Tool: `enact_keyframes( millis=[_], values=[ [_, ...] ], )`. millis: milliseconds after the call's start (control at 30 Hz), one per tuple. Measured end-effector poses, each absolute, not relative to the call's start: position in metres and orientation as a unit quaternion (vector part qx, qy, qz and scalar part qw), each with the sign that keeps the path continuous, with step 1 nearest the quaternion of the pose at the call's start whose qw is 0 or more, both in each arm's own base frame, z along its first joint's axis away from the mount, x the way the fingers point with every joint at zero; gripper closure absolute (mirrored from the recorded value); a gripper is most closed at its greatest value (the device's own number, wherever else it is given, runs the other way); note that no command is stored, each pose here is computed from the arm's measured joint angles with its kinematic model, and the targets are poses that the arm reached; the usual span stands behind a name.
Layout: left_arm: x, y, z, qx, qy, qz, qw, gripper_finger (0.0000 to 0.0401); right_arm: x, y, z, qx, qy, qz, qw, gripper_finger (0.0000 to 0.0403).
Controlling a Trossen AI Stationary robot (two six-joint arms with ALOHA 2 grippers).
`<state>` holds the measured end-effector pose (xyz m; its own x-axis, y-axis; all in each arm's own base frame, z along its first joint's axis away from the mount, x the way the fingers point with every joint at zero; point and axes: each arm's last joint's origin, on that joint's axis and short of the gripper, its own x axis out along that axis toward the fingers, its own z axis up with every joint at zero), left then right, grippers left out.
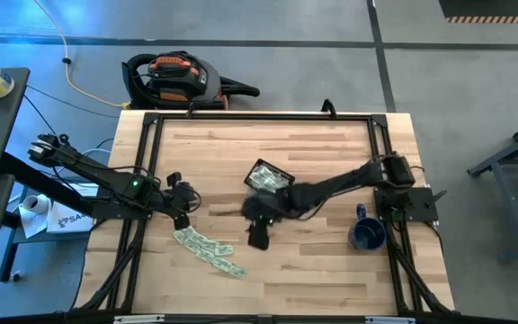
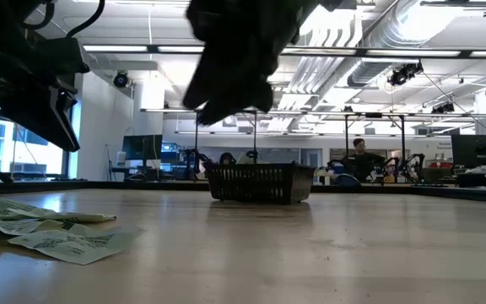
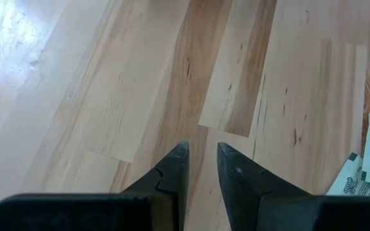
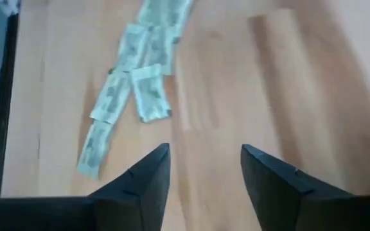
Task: Pick and place Stevia / Truvia into bins
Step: Put the stevia packet into the black bin
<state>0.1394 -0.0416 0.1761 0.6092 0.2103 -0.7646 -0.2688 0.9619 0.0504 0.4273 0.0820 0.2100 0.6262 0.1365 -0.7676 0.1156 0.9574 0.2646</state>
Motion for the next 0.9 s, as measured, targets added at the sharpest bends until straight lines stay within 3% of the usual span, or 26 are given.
enact_keyframes(
  millis=[200, 367, 600, 900],
  values=[
    [0.14, -0.045, 0.176, -0.052, 0.435, 0.085, 0.895, 0.0286, 0.446, 0.104, 0.181, 0.141, 0.435, 0.036, 0.888, 0.0191],
    [0.141, -0.049, 0.172, -0.039, 0.465, 0.019, 0.884, 0.0286, 0.449, 0.098, 0.203, 0.179, 0.438, -0.085, 0.877, 0.0174],
    [0.15, -0.052, 0.167, -0.076, 0.495, -0.008, 0.865, 0.0286, 0.429, 0.105, 0.242, 0.092, 0.521, -0.148, 0.836, 0.0184],
    [0.192, -0.068, 0.188, -0.003, 0.475, -0.069, 0.877, 0.0286, 0.378, 0.134, 0.225, -0.01, 0.599, -0.111, 0.793, 0.0192]
  ],
)
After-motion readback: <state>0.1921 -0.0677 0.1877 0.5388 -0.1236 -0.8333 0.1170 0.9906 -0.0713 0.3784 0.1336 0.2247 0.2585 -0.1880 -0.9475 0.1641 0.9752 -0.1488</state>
